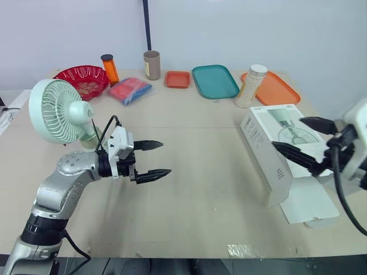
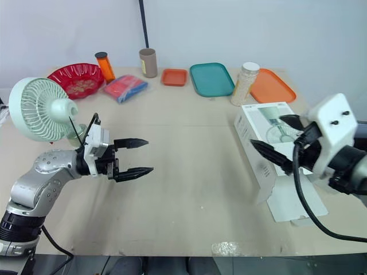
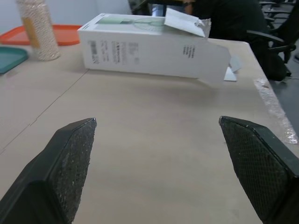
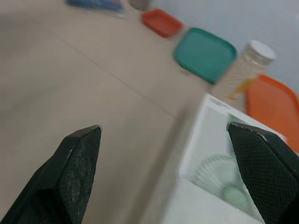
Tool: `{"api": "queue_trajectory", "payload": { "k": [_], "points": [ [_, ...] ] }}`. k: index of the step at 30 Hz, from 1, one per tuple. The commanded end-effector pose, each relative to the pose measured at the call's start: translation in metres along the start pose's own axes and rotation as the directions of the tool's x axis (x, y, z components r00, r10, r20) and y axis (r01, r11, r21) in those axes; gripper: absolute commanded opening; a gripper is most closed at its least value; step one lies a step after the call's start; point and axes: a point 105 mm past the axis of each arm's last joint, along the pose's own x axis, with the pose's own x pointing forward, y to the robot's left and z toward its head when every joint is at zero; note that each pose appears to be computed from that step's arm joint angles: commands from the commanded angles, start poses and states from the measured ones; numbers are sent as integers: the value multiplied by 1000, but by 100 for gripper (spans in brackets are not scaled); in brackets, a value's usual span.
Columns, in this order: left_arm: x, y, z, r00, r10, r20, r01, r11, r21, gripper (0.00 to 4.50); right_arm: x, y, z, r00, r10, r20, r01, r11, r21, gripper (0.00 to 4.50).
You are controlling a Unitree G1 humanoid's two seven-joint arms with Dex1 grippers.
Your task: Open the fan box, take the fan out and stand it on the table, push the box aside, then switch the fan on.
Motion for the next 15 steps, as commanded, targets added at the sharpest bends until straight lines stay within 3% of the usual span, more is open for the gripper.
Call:
{"api": "queue_trajectory", "payload": {
  "k": [1, 7, 15],
  "points": [
    [-8, -7, 8, 999, 37, 6, -38, 998, 51, 450, 7, 14, 12, 993, 99, 69, -98, 995, -20, 440],
    [-23, -22, -3, 987, 156, -24, -155, 987, 45, 450, 26, 38, 24, 944, 300, 140, -297, 954, -42, 440],
    [-51, -29, -11, 910, 413, -39, -409, 909, 78, 450, 39, 69, 33, 821, 539, 185, -537, 841, -70, 440]
  ]
}}
